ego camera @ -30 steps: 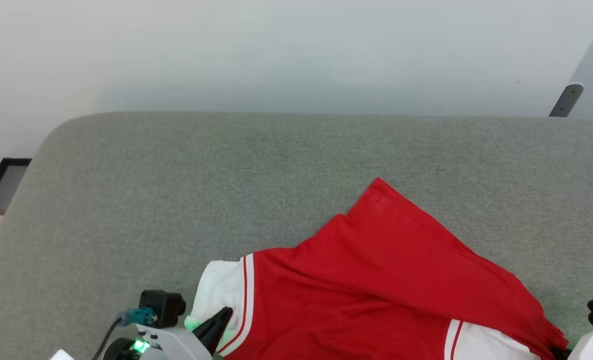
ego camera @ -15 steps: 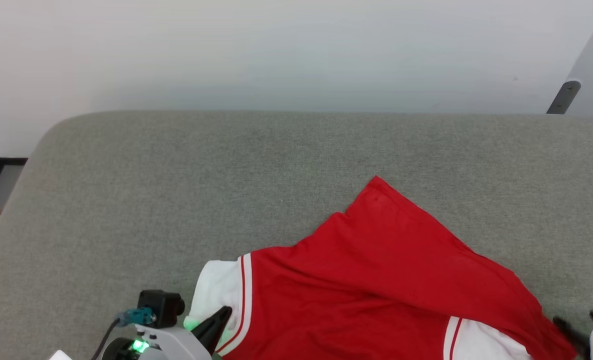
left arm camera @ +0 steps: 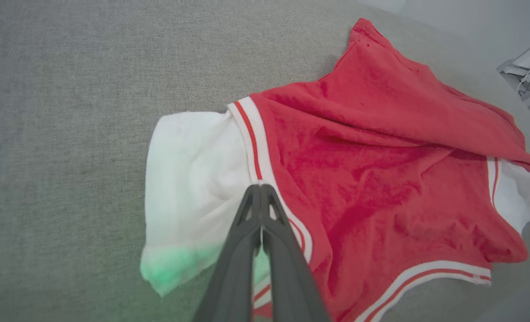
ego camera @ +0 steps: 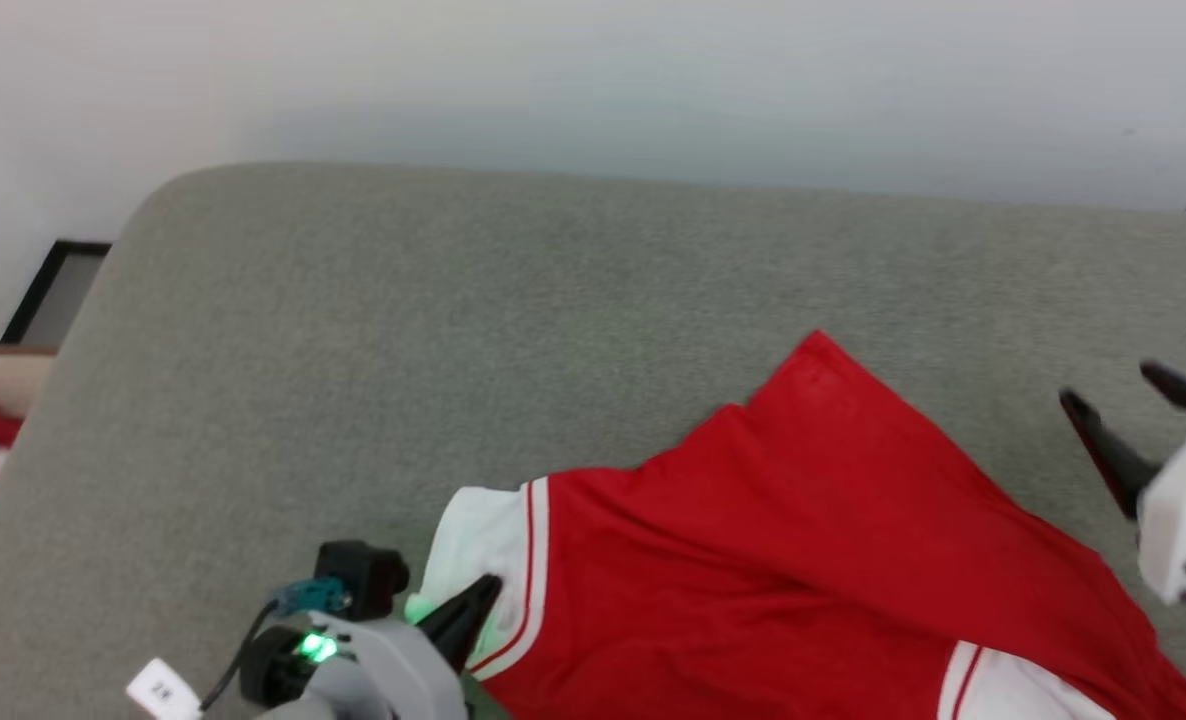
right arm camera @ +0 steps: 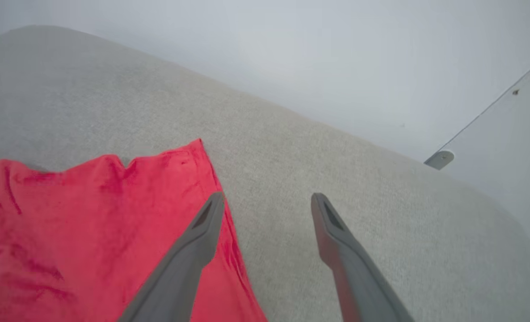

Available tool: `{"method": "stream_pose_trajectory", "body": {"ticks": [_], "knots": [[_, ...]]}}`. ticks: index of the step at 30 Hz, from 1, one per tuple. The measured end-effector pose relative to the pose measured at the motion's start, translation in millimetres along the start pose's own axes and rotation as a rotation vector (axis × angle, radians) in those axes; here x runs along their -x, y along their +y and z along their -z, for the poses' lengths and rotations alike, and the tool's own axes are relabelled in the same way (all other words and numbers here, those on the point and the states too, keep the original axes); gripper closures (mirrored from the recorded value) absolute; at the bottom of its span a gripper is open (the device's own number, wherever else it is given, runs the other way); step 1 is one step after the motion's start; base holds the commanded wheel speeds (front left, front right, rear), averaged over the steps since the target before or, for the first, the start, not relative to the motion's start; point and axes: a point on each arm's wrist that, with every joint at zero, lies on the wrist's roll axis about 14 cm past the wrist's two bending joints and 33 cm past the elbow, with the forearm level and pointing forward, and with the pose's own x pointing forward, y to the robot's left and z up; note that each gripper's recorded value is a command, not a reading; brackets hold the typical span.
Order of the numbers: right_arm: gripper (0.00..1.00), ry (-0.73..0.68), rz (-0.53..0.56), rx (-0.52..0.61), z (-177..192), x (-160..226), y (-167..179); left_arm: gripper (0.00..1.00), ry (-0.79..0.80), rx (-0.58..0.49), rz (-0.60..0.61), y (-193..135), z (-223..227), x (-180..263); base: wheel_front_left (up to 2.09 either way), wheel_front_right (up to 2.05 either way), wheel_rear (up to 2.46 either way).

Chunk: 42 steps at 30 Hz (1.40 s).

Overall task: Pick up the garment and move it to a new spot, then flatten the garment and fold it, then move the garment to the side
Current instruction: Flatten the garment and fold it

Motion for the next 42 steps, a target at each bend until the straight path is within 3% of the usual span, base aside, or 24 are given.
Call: {"method": "stream_pose_trajectory", "body": {"ticks": [6, 14, 21, 28, 29, 30, 31, 38, 42], "knots": [[0.00, 0.027, -0.109, 0.023, -9.3, -63.9, 25.4, 1.00, -0.005, -0.005, 0.011, -3.2, -3.9, -6.2, 0.00, 0.00, 0.00], [0.00, 0.230, -0.234, 0.049, 23.9, -135.3, 59.1, 1.00, -0.004, 0.014, 0.007, -1.2, -3.3, -16.0, 0.00, 0.00, 0.00], [0.00, 0.423, -0.293, 0.081, 71.6, -168.8, 77.6, 1.00, 0.022, 0.040, -0.038, 12.5, 8.1, -17.2, 0.00, 0.00, 0.00], [0.00, 0.526, -0.338, 0.112, 82.1, -186.9, 89.4, 1.00, 0.043, 0.059, -0.078, 25.8, 18.5, -13.4, 0.00, 0.00, 0.00], [0.04, 0.551, -0.343, 0.113, 84.7, -187.1, 90.5, 1.00, 0.045, 0.060, -0.081, 27.0, 19.5, -12.9, 0.00, 0.00, 0.00], [0.71, 0.576, -0.348, 0.117, 85.5, -186.8, 91.2, 1.00, 0.046, 0.061, -0.085, 28.0, 20.0, -12.6, 0.00, 0.00, 0.00], [1.00, 0.591, -0.349, 0.122, 85.1, -186.4, 90.5, 1.00, 0.048, 0.062, -0.087, 28.9, 20.5, -12.5, 0.00, 0.00, 0.00], [1.00, 0.579, -0.329, 0.099, 79.0, -182.5, 84.3, 1.00, 0.082, 0.060, -0.074, 32.3, 20.3, -13.1, 0.00, 0.00, 0.00], [1.00, 0.522, -0.296, 0.085, 65.4, -176.9, 73.3, 1.00, 0.100, 0.006, -0.072, 45.3, -3.9, -10.8, 0.00, 0.00, 0.00]]}}
